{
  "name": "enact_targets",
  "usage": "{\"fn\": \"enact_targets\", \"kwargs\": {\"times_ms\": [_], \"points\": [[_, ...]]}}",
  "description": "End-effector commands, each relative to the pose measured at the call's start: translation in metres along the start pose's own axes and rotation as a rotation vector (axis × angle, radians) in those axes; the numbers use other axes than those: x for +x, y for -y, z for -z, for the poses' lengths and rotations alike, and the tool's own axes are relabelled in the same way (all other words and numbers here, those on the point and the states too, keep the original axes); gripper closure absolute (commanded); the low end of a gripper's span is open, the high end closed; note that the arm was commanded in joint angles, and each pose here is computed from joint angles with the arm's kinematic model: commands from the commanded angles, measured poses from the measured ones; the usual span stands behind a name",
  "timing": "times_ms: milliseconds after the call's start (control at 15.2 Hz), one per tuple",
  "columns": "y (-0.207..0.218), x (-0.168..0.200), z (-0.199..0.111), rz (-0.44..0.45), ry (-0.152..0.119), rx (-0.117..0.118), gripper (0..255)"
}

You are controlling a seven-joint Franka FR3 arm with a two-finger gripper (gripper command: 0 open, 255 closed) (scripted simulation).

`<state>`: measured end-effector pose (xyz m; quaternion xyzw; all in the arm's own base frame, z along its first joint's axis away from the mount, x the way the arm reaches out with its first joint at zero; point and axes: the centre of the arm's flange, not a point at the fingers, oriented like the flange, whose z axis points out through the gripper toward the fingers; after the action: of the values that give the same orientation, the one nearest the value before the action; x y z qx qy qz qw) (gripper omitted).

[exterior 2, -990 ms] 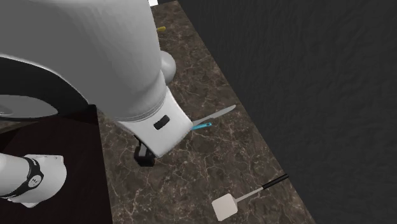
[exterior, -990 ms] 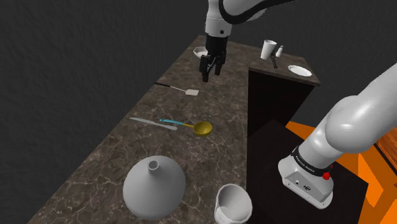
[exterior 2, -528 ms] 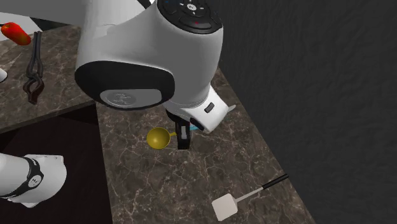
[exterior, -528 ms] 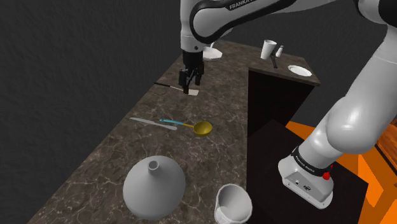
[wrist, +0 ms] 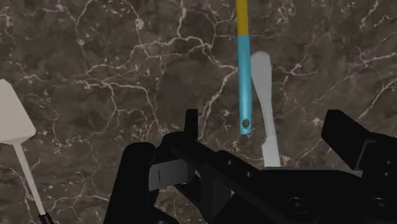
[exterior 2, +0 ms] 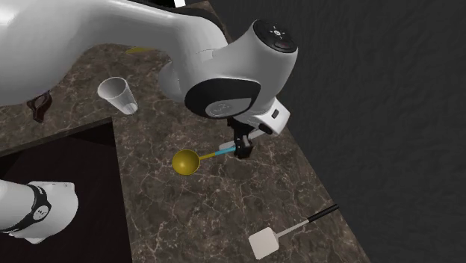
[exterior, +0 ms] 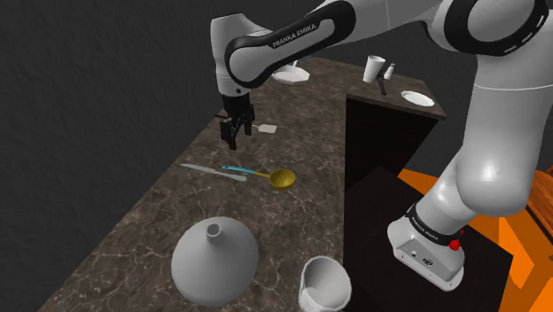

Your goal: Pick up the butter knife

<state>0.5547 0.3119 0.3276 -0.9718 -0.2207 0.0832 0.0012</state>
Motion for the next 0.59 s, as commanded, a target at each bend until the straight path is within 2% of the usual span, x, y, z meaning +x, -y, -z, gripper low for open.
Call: {"fn": "enact_targets", "kwargs": {"times_ms": [0, 396, 528], "points": [[0.011, 0.021, -0.017, 0.027, 0.011, -0.004, 0], [0.052, 0.076, -0.066, 0.109, 0.042, -0.017, 0], [0.056, 0.082, -0.076, 0.117, 0.045, -0.019, 0]]}}
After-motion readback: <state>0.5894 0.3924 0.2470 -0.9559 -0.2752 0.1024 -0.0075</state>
